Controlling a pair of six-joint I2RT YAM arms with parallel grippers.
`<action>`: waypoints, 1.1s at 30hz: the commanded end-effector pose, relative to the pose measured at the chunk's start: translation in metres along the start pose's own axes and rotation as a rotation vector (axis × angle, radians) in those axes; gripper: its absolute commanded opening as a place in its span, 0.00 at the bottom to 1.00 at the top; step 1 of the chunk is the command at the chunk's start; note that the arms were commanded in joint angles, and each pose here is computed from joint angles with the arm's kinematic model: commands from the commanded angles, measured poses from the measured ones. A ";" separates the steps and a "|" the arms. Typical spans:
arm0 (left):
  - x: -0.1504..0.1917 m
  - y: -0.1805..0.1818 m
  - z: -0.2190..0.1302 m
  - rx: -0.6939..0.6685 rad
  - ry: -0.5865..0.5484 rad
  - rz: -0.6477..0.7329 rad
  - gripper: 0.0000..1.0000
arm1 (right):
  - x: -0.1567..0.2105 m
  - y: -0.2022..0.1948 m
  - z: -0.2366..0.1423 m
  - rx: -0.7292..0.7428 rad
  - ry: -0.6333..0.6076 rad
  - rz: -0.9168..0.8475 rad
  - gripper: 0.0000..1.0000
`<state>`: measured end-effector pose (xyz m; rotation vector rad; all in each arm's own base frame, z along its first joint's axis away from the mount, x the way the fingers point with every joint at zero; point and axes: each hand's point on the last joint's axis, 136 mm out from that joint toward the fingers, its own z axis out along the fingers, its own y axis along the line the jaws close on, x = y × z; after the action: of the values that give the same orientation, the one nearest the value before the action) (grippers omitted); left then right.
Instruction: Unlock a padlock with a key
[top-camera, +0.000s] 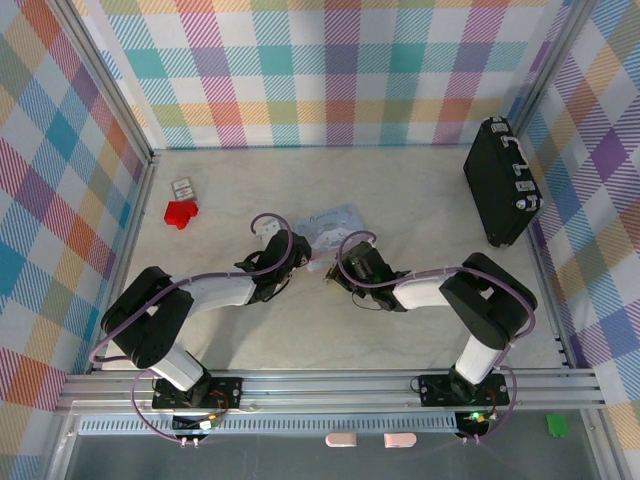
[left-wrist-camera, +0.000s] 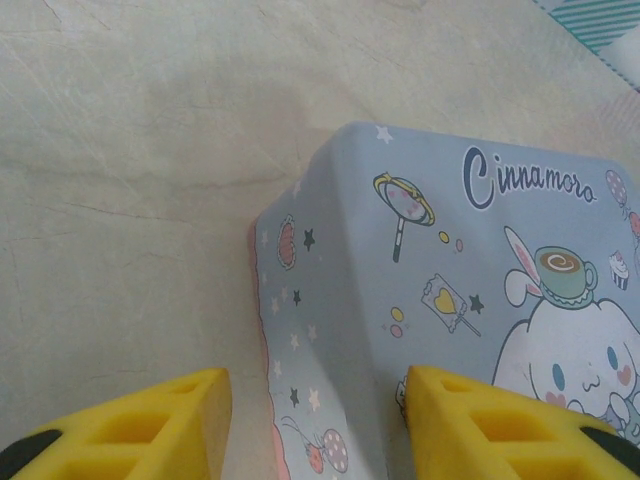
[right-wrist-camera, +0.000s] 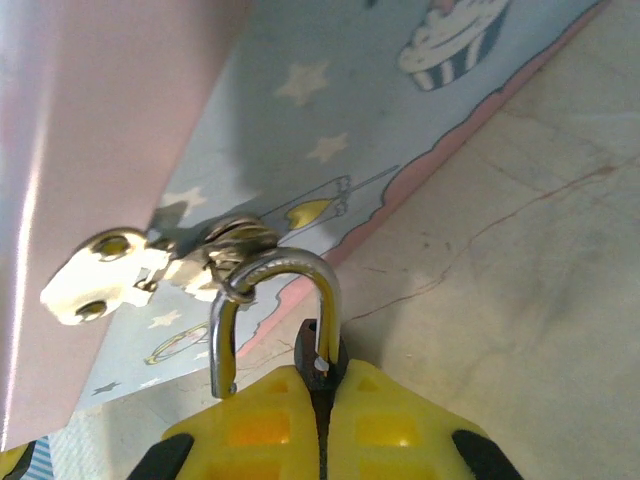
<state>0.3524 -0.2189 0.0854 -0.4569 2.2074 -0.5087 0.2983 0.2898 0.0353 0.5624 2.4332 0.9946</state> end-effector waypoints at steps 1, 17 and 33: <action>0.028 0.015 0.004 -0.043 0.089 0.063 0.49 | -0.005 0.006 -0.009 -0.045 -0.006 0.014 0.00; 0.024 -0.007 -0.012 -0.003 -0.004 0.066 0.48 | -0.017 0.023 -0.008 -0.097 -0.023 0.024 0.00; 0.022 -0.012 -0.016 -0.035 0.002 0.019 0.48 | -0.042 -0.013 -0.017 0.039 -0.201 0.234 0.00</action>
<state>0.3334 -0.2407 0.0873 -0.4366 2.1961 -0.5026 0.3149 0.2596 0.0413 0.8346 2.3151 0.9577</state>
